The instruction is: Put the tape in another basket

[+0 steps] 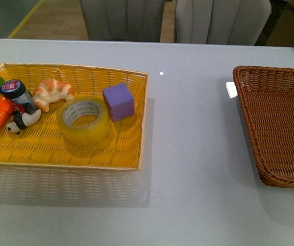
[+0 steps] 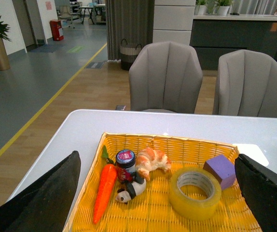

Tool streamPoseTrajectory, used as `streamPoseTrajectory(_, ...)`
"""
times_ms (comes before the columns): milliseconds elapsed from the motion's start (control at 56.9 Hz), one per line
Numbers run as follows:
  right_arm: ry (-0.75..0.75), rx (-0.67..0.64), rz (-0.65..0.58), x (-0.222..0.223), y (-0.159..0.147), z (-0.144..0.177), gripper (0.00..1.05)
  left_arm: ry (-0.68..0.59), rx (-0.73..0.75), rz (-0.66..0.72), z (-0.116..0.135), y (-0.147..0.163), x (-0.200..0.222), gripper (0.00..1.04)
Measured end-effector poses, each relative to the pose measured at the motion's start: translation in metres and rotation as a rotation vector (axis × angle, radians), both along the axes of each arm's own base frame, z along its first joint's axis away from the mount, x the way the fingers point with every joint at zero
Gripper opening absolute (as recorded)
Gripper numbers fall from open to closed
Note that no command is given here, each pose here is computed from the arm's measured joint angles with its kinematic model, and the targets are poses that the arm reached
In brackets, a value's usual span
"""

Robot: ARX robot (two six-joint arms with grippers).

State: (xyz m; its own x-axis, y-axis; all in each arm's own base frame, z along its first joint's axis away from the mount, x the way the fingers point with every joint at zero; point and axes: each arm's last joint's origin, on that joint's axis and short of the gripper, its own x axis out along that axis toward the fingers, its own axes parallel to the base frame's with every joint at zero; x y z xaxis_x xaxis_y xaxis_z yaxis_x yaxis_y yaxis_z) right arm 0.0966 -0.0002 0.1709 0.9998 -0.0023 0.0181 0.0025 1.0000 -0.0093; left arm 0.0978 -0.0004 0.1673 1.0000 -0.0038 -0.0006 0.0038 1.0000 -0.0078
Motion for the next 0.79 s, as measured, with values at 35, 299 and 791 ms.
streamPoseTrajectory(35, 0.0, 0.0, 0.0, 0.0, 0.0, 0.0, 0.96, 0.0, 0.0, 0.0, 0.0, 0.0, 0.0, 0.96)
streamPoseTrajectory(299, 0.0, 0.0, 0.0, 0.0, 0.0, 0.0, 0.96, 0.0, 0.0, 0.0, 0.0, 0.0, 0.0, 0.96)
streamPoseTrajectory(791, 0.0, 0.0, 0.0, 0.0, 0.0, 0.0, 0.96, 0.0, 0.0, 0.0, 0.0, 0.0, 0.0, 0.96)
